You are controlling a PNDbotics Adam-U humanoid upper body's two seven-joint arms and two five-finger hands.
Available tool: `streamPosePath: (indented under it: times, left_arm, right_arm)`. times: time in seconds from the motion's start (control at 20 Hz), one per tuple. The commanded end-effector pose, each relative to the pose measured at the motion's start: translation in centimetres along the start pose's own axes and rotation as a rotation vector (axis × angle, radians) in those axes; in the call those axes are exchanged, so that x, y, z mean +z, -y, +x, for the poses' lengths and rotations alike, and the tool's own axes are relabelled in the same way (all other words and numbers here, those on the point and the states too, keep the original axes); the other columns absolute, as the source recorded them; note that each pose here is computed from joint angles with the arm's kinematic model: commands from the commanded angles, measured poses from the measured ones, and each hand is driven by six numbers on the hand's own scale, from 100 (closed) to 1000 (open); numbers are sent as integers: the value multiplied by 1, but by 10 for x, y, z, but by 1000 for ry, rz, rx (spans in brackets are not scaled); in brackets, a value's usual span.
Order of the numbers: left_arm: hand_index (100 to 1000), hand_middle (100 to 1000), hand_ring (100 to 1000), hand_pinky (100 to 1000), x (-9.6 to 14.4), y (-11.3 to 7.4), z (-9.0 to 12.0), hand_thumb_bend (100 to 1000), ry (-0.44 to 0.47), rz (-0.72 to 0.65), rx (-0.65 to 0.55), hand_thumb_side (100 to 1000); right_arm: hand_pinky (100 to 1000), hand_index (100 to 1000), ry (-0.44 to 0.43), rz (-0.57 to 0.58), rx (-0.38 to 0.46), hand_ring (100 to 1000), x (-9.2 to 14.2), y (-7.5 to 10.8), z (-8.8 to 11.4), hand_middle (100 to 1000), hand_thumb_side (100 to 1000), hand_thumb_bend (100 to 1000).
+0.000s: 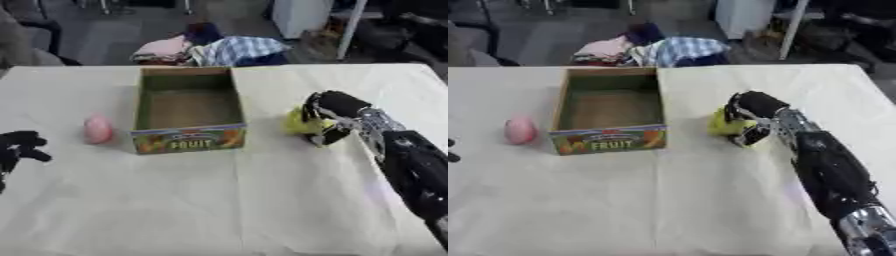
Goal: Pick up objects on the table and place them in the box.
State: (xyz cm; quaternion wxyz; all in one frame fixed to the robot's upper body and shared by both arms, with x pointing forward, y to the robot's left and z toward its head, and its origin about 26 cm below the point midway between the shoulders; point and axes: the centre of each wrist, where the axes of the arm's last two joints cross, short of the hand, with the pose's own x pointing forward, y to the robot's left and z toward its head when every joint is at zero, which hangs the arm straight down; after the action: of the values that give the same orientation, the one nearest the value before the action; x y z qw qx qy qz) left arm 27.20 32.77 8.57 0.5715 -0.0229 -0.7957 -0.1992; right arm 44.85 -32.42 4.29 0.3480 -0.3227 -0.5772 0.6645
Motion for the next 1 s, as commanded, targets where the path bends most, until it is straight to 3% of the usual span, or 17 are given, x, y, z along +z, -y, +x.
streamPosePath:
  times: [0.05, 0.25, 0.45, 0.8, 0.85, 0.9, 1.0]
  left_arm:
    - [772, 658, 617, 1000, -2, -4, 5, 259, 9, -8, -22, 884]
    - [772, 658, 617, 1000, -2, -4, 6, 257, 10, -8, -22, 884]
    - [772, 658, 617, 1000, -2, -4, 6, 257, 11, -9, -21, 884]
    - [772, 658, 618, 1000, -2, -3, 6, 254, 12, -15, -17, 883]
    - [772, 658, 618, 1000, -2, -3, 6, 260, 12, -18, -16, 880]
    - [772, 658, 618, 1000, -2, -3, 5, 253, 11, -21, -16, 884]
    - [772, 658, 618, 1000, -3, -2, 5, 253, 13, -26, -13, 883]
  right_arm:
    - [240, 540, -16, -61, 23, 347, 0, 14, -6, 286, 100, 305]
    - [222, 531, -9, -118, -6, 332, -3, 22, -5, 273, 100, 222]
    - [211, 524, 30, -182, -33, 322, -11, 42, -1, 266, 100, 191]
    - [212, 524, 134, -291, -71, 321, -41, 101, 20, 265, 100, 185]
    - [214, 525, 149, -298, -72, 322, -47, 109, 26, 266, 100, 100]
    - [214, 525, 163, -302, -74, 322, -53, 115, 31, 266, 100, 195]
    - [221, 529, 191, -307, -77, 327, -65, 125, 43, 270, 100, 203]
